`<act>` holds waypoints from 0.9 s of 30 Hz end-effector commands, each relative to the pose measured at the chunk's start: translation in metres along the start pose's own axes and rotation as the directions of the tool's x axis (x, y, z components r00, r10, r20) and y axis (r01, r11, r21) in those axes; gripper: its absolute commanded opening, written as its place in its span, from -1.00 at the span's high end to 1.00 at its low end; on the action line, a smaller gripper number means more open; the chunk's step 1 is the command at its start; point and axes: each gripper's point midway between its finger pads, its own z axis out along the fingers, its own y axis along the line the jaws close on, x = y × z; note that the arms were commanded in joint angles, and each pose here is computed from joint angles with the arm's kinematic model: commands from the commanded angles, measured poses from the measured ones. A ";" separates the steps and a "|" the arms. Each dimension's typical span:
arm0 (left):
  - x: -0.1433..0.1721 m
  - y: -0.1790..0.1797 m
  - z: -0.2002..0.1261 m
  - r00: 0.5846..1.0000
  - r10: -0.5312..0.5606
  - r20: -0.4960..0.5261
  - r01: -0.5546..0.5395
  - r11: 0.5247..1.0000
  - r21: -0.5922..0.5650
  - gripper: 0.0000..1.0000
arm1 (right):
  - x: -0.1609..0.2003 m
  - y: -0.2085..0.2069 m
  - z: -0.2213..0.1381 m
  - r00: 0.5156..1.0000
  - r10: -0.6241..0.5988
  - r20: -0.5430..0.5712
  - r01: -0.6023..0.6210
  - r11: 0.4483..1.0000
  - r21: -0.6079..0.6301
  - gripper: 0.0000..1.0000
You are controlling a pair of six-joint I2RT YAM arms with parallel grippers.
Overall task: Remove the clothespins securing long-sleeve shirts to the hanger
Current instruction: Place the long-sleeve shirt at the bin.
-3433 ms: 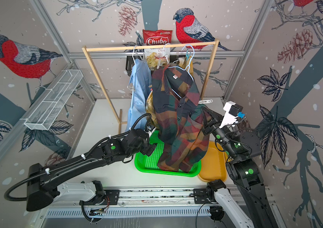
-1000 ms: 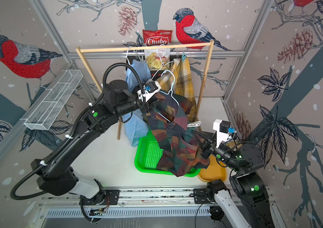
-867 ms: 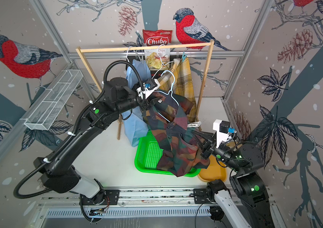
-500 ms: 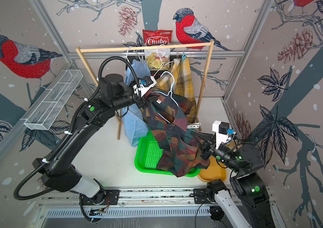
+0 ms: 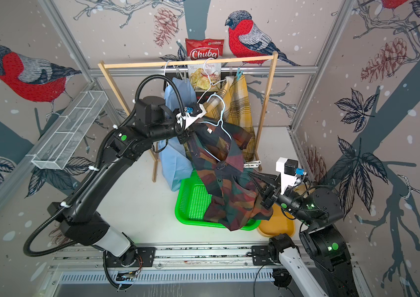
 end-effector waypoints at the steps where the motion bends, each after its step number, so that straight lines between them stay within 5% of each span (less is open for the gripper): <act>1: -0.017 -0.003 -0.010 0.997 -0.042 0.061 0.041 0.999 0.008 1.00 | -0.003 0.004 0.000 1.000 -0.017 0.012 0.017 1.000 -0.018 1.00; 5: -0.034 -0.013 -0.016 0.996 -0.033 0.079 0.036 0.999 -0.033 1.00 | -0.004 0.001 0.000 1.000 -0.012 0.024 0.012 1.000 -0.002 0.94; 8: -0.045 -0.028 -0.017 0.997 -0.010 0.072 0.016 0.997 -0.075 1.00 | -0.006 -0.002 -0.001 0.999 -0.009 0.038 0.008 1.000 0.016 0.63; 13: -0.059 -0.029 -0.027 0.992 -0.099 0.084 0.109 0.986 -0.122 1.00 | -0.010 -0.005 -0.004 0.999 -0.004 0.054 0.002 0.999 0.046 -0.23; 19: -0.088 -0.028 -0.051 0.972 -0.174 0.157 0.201 0.964 -0.175 1.00 | -0.026 -0.006 -0.014 0.993 -0.012 0.118 0.000 0.995 0.097 -0.99; 27: -0.094 -0.046 -0.052 0.980 -0.182 0.084 0.197 0.953 -0.232 1.00 | -0.064 -0.001 -0.031 0.973 -0.011 0.231 -0.025 0.988 0.152 -0.99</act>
